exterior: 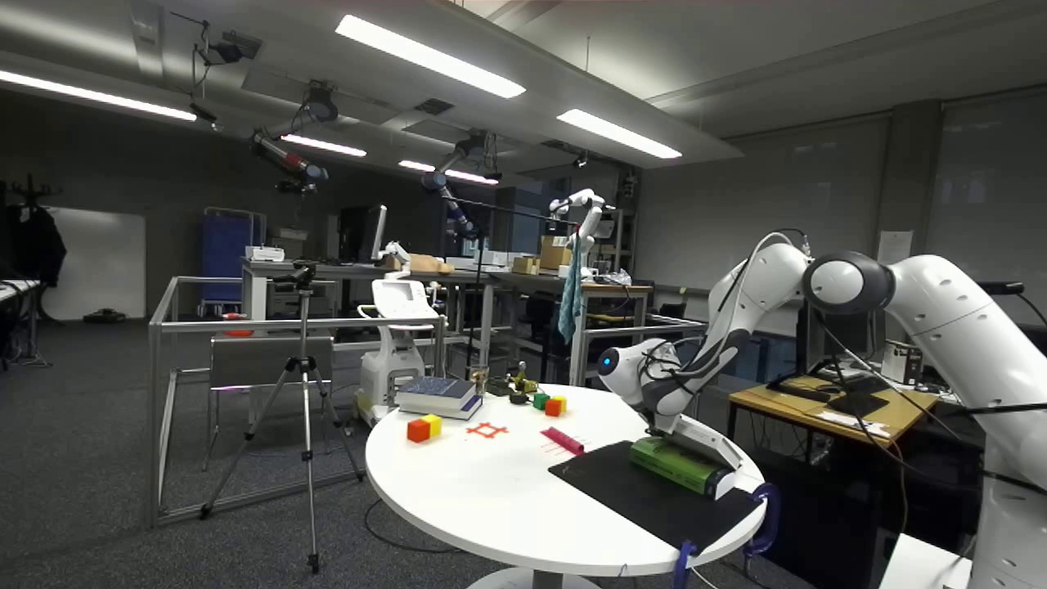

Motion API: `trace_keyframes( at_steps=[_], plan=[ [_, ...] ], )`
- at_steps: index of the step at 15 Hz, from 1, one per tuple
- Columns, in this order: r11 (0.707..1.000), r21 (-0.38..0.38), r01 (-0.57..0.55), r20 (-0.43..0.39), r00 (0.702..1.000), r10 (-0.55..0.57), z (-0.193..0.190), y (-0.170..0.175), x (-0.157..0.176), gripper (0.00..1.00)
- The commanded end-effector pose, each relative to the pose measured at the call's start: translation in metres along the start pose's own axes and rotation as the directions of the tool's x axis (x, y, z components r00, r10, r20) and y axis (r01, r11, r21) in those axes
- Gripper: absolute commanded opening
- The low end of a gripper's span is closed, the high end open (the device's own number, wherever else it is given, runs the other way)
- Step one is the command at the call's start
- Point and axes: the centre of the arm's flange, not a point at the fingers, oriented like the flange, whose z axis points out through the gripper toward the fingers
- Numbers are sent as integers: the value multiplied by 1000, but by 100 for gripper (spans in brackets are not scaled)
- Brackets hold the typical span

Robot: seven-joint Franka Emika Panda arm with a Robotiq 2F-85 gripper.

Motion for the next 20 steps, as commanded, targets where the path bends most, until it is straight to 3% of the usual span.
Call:
trace_keyframes(
  at_steps=[1,12,20],
  plan=[
    [1000,-12,-25,23,999,25,-1,27,6,16],
    [997,-48,62,-31,998,-63,14,31,16,16],
    [993,-53,109,-133,984,-115,9,35,19,16]
  ],
)
